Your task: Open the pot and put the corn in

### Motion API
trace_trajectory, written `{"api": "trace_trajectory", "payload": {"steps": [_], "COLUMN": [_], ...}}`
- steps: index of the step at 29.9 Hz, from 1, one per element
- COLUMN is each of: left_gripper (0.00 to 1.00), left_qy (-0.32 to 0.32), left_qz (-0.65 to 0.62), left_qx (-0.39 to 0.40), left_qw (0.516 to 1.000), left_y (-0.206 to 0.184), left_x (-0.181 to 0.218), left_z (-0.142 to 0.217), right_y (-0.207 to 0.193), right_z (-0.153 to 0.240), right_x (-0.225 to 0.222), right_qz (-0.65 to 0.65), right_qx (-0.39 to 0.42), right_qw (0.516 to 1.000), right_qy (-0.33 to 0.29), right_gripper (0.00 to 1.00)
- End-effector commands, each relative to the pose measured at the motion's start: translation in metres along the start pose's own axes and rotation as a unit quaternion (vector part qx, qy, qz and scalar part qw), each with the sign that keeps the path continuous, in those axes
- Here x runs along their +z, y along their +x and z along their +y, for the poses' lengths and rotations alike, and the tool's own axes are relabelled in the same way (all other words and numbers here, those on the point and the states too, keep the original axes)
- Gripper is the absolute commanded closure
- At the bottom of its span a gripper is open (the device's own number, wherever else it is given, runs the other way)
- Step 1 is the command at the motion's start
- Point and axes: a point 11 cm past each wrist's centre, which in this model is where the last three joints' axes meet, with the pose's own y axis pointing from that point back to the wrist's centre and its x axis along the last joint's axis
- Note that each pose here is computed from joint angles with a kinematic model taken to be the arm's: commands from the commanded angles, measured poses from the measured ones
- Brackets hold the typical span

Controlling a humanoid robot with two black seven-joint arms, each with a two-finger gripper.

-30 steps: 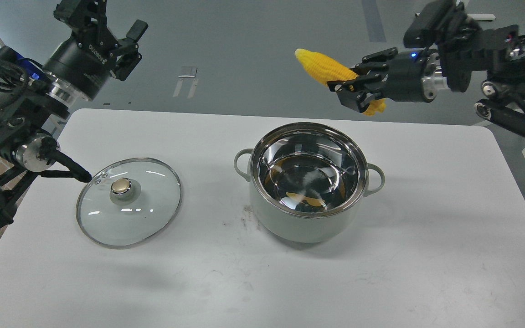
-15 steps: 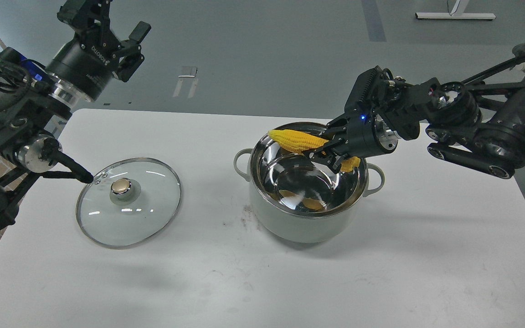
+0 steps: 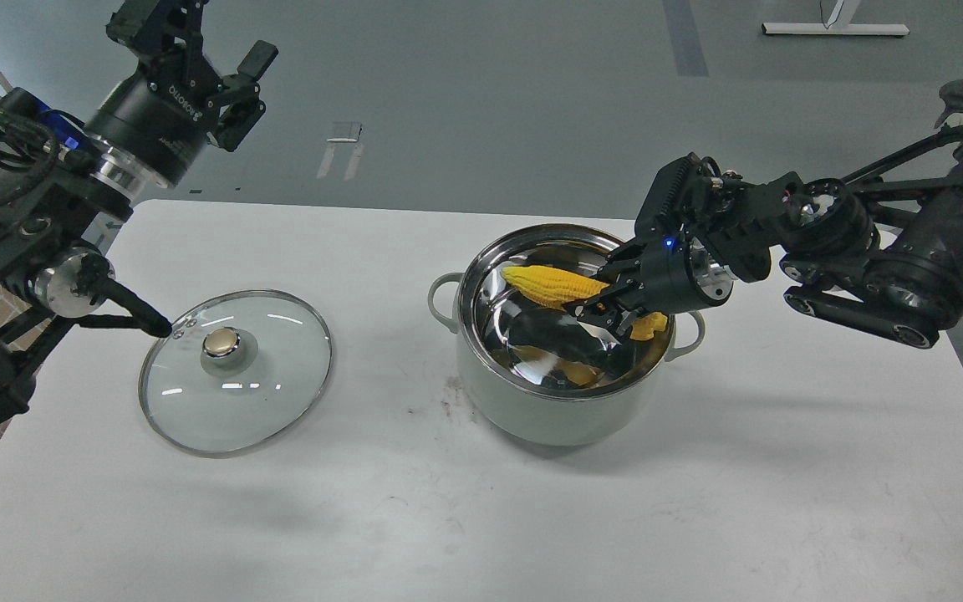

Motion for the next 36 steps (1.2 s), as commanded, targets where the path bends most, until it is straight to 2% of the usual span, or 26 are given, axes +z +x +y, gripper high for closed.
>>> {"api": "trace_trajectory", "payload": {"steps": [1,2,3,9,11,13,16,20,25,27,31,35,36], "left_gripper": [0.06,0.06,0.06,0.06,0.06,0.06,0.06,0.05,0.03,0.02,0.02,0.02,0.02], "left_qy": [0.001,0.001,0.001,0.001,0.001,0.001,0.0,0.0,-0.001,-0.006,-0.012,0.003,0.003], "left_qz": [0.0,0.0,0.0,0.001,0.001,0.001,0.0,0.0,0.0,0.012,0.027,0.041,0.041], "left_qx": [0.0,0.0,0.0,-0.001,-0.001,-0.002,-0.001,0.0,0.004,0.0,0.002,0.046,0.047], "left_qw": [1.0,1.0,1.0,1.0,1.0,1.0,1.0,1.0,1.0,1.0,1.0,0.998,0.998], "left_y": [0.0,0.0,0.0,-0.001,-0.001,-0.001,-0.001,0.0,0.001,-0.005,-0.014,0.006,0.006], "left_x": [-0.001,-0.001,-0.001,-0.001,-0.001,-0.001,0.0,0.0,-0.001,-0.004,-0.012,-0.031,-0.031], "left_z": [0.001,0.001,0.001,0.001,0.001,0.001,0.001,0.001,0.001,-0.002,-0.007,-0.007,-0.007], "right_y": [0.002,0.002,0.002,0.001,0.001,0.001,0.005,0.038,0.094,0.114,0.116,0.09,0.09], "right_z": [-0.004,-0.004,-0.004,-0.004,-0.003,-0.003,-0.001,0.014,0.057,0.088,0.114,0.133,0.133], "right_x": [-0.004,-0.004,-0.004,-0.004,-0.003,-0.003,-0.002,0.013,0.05,0.073,0.09,0.116,0.116], "right_qz": [0.002,0.003,0.003,0.001,0.0,-0.004,-0.007,-0.047,-0.122,-0.168,-0.255,-0.336,-0.337], "right_qx": [0.001,0.0,0.0,0.0,0.001,0.003,0.009,0.071,0.201,0.283,0.379,0.509,0.51], "right_qw": [1.0,1.0,1.0,1.0,1.0,1.0,1.0,0.996,0.97,0.941,0.887,0.787,0.786], "right_qy": [0.005,0.006,0.006,0.005,0.005,0.005,0.004,-0.015,-0.057,-0.078,-0.07,-0.092,-0.092], "right_gripper": [0.62,0.55,0.55,0.28,0.24,0.14,0.06,0.02,0.0,0.0,0.0,0.0,0.0]}}
